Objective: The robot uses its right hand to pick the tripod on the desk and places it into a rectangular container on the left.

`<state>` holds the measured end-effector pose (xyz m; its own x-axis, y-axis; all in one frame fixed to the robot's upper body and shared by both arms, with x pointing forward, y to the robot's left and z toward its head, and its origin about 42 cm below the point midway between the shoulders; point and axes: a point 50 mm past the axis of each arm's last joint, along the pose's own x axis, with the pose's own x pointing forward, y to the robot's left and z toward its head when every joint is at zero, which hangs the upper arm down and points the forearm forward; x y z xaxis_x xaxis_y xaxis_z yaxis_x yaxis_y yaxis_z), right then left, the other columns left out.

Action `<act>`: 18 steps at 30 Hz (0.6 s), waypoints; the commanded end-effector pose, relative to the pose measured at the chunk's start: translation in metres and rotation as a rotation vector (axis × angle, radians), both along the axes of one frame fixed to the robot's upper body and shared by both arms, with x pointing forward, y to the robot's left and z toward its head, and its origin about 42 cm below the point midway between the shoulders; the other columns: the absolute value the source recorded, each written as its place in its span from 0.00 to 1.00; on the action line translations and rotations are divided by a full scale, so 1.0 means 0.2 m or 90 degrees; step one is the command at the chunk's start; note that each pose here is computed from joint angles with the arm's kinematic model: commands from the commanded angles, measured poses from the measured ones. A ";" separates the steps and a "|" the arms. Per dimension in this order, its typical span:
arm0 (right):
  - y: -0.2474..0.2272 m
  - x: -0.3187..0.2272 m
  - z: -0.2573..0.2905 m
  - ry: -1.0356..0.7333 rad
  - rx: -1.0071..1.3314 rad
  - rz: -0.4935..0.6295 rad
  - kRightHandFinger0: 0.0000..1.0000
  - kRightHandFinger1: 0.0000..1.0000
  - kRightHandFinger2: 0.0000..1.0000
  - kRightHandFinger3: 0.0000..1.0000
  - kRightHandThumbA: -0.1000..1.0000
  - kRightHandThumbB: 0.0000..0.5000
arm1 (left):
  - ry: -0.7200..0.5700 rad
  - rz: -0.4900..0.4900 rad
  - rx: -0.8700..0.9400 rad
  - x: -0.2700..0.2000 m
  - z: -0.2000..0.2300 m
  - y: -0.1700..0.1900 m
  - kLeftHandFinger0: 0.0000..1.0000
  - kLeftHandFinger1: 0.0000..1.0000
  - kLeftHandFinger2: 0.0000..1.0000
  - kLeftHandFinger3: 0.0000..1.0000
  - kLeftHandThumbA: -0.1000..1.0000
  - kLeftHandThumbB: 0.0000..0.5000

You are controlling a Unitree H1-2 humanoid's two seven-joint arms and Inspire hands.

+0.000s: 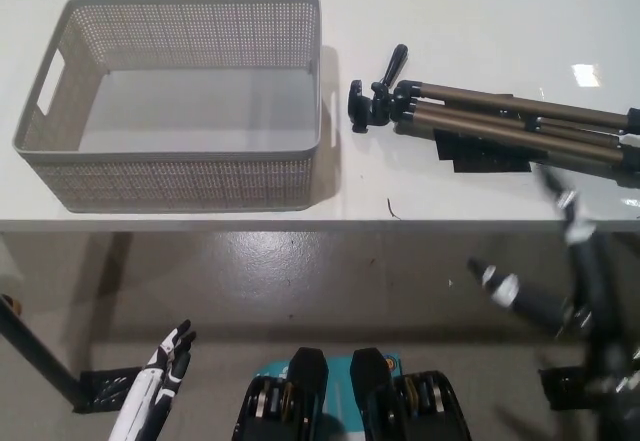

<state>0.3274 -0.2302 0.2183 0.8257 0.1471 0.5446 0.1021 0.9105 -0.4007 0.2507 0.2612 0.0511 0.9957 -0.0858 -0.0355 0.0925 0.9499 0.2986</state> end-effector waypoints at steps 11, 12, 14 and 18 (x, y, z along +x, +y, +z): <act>0.06 0.75 1.16 0.042 -0.326 -0.080 1.00 1.00 1.00 1.00 1.00 1.00 | -0.053 -0.022 0.023 -0.01 0.03 0.06 1.00 1.00 1.00 1.00 1.00 0.37; 0.10 0.81 1.17 0.069 -0.366 -0.087 1.00 1.00 1.00 1.00 1.00 1.00 | -0.051 -0.022 0.021 -0.03 0.03 0.06 1.00 1.00 1.00 1.00 1.00 0.36; 0.16 0.91 1.19 0.122 -0.418 -0.091 1.00 1.00 1.00 1.00 1.00 1.00 | -0.050 -0.025 0.020 -0.04 0.02 0.05 1.00 1.00 1.00 1.00 1.00 0.37; 0.26 1.08 1.16 0.204 -0.481 -0.101 1.00 1.00 1.00 1.00 1.00 1.00 | -0.048 -0.027 0.021 -0.04 0.02 0.05 1.00 1.00 1.00 1.00 1.00 0.38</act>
<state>0.4946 -0.2000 0.3953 0.8666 0.3538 0.3519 0.0721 0.6089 -0.7900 0.2475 0.2622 0.0475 0.9955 -0.0847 -0.0434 0.0938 0.9500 0.2978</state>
